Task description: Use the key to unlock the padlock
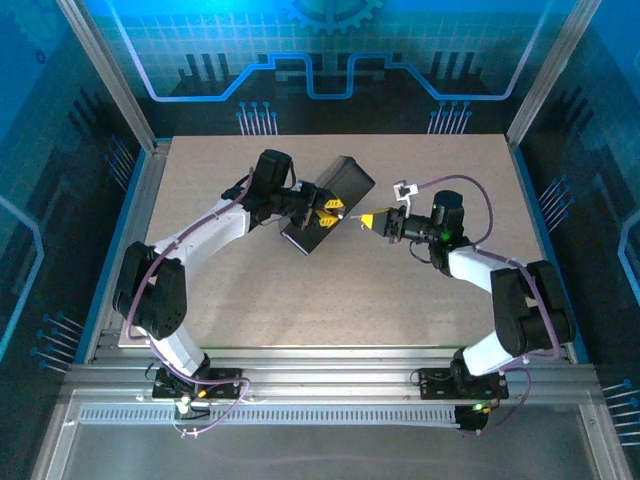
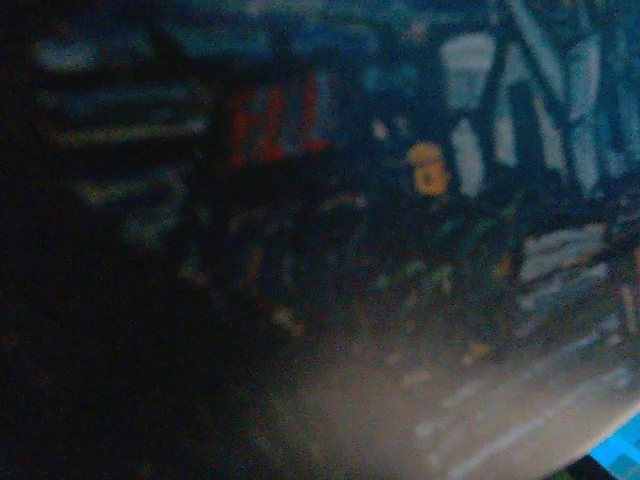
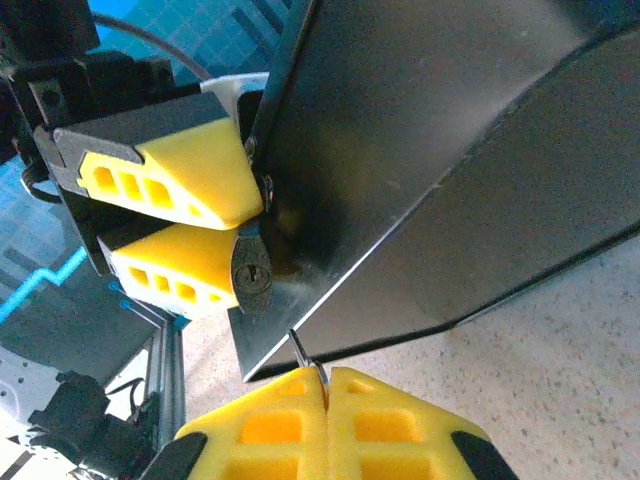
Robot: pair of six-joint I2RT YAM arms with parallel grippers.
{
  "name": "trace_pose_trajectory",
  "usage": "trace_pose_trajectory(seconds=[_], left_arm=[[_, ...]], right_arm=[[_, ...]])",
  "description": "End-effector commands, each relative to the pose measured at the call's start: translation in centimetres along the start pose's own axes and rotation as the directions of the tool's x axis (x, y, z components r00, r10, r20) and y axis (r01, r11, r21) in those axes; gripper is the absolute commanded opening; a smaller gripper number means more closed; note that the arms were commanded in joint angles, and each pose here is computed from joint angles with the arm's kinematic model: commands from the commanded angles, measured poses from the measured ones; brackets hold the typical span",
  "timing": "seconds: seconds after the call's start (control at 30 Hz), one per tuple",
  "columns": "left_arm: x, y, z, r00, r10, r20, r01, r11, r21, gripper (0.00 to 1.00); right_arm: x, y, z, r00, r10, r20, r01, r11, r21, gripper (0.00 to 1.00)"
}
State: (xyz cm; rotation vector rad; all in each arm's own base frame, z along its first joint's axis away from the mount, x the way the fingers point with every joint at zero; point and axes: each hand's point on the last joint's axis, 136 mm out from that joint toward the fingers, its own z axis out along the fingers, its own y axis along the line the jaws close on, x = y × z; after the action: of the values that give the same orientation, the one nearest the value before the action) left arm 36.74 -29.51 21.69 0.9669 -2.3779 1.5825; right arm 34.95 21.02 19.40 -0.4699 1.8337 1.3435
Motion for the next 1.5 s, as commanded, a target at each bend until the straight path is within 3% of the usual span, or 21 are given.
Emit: trace_pose_trajectory(seconds=[0.0, 0.87, 1.47], left_arm=[[0.5, -1.0, -1.0, 0.999, 0.03, -0.03, -0.028, 0.998, 0.06, 0.0], [-0.3, -0.2, -2.4, 1.0, 0.012, 0.001, -0.012, 0.997, 0.08, 0.0], [-0.5, 0.0, -2.8, 1.0, 0.009, 0.01, -0.01, 0.997, 0.081, 0.0]], right_arm=[[-2.1, 0.8, 0.4, 0.996, -0.064, 0.069, 0.068, 0.996, -0.065, 0.0], [-3.4, 3.5, 3.2, 0.989, -0.102, 0.109, 0.116, 0.986, -0.124, 0.0], [-2.6, 2.2, 2.6, 0.991, -0.084, 0.108, 0.094, 0.991, -0.092, 0.0]])
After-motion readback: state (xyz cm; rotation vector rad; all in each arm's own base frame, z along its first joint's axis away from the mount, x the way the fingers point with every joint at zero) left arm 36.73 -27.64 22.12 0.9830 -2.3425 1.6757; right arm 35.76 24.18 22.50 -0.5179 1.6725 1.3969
